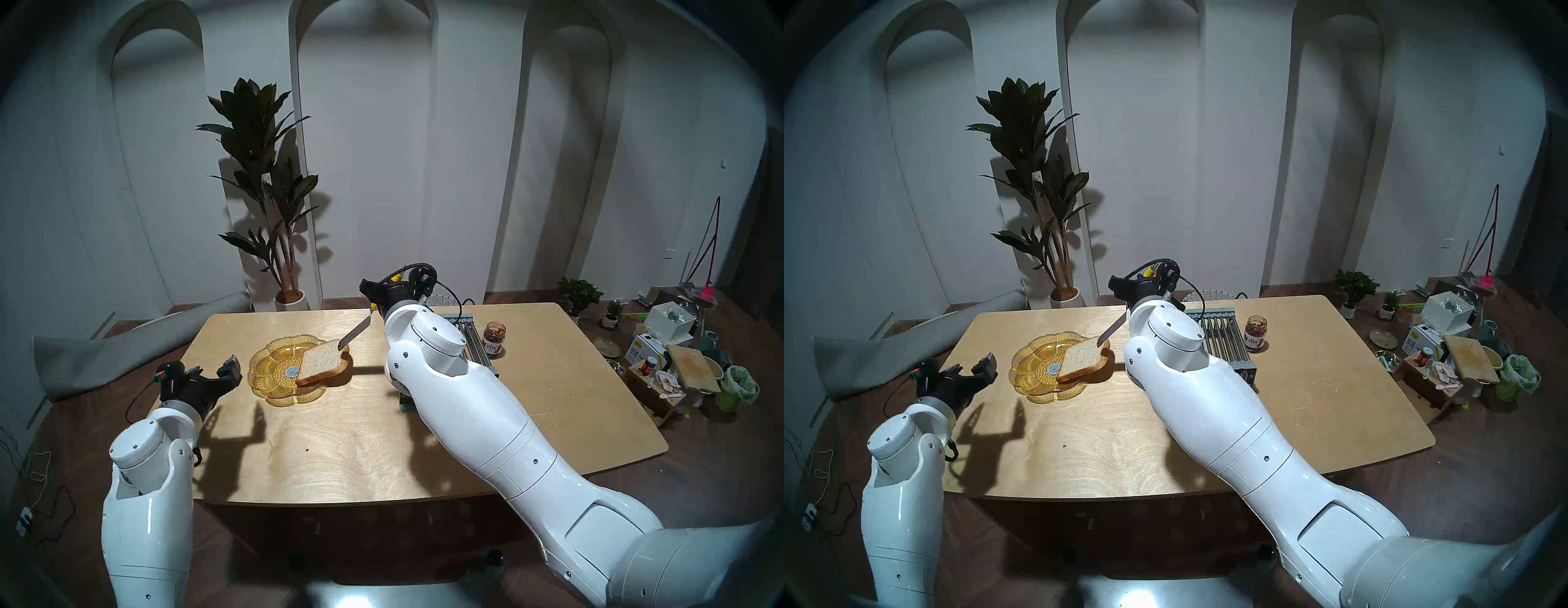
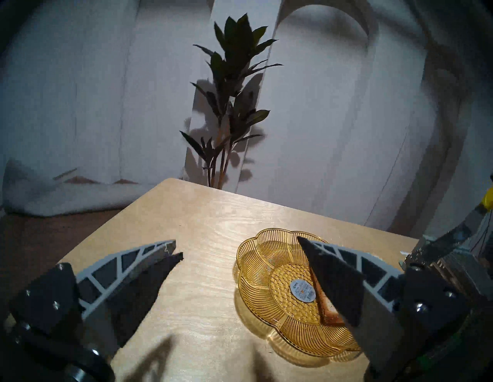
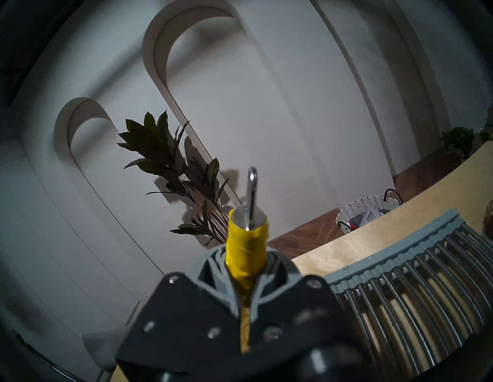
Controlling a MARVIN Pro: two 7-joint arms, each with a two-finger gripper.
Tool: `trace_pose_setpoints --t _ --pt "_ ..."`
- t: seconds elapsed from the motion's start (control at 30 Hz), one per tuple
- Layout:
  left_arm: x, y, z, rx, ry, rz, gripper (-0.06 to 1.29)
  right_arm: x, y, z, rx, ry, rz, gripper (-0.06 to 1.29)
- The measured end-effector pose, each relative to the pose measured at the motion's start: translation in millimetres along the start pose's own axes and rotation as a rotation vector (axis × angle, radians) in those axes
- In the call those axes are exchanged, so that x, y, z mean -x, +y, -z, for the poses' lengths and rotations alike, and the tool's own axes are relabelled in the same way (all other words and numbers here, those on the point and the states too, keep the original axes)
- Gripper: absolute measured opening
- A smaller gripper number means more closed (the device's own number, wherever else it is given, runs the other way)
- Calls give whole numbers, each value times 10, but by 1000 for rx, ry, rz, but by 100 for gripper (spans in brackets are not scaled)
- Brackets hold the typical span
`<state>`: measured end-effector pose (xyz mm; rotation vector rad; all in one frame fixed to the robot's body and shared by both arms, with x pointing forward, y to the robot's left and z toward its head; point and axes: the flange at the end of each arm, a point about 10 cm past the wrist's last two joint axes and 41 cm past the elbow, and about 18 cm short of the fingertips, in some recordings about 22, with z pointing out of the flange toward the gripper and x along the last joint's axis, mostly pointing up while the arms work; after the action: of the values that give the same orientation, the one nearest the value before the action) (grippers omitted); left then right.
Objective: Spread jam over the slice of bread with the knife
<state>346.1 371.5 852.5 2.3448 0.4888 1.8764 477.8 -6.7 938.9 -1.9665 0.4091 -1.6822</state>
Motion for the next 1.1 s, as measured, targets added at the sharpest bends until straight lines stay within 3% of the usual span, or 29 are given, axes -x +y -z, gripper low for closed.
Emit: trace_pose_setpoints --t 0.23,0.43,0.6,0.9,1.1 --pt "-47 -72 -43 28 -93 105 125 34 132 -42 -46 21 -143 2" --pt "84 -148 -139 42 -213 155 125 -18 195 -60 -109 49 -237 2" --pt "106 -183 -227 55 -261 173 125 -50 278 -81 -153 65 -263 2" --pt "-28 -204 -398 100 -308 158 125 -32 441 -143 -227 79 -278 2" --pt "24 -224 -509 127 -374 148 125 -2 455 -156 -264 86 -292 2"
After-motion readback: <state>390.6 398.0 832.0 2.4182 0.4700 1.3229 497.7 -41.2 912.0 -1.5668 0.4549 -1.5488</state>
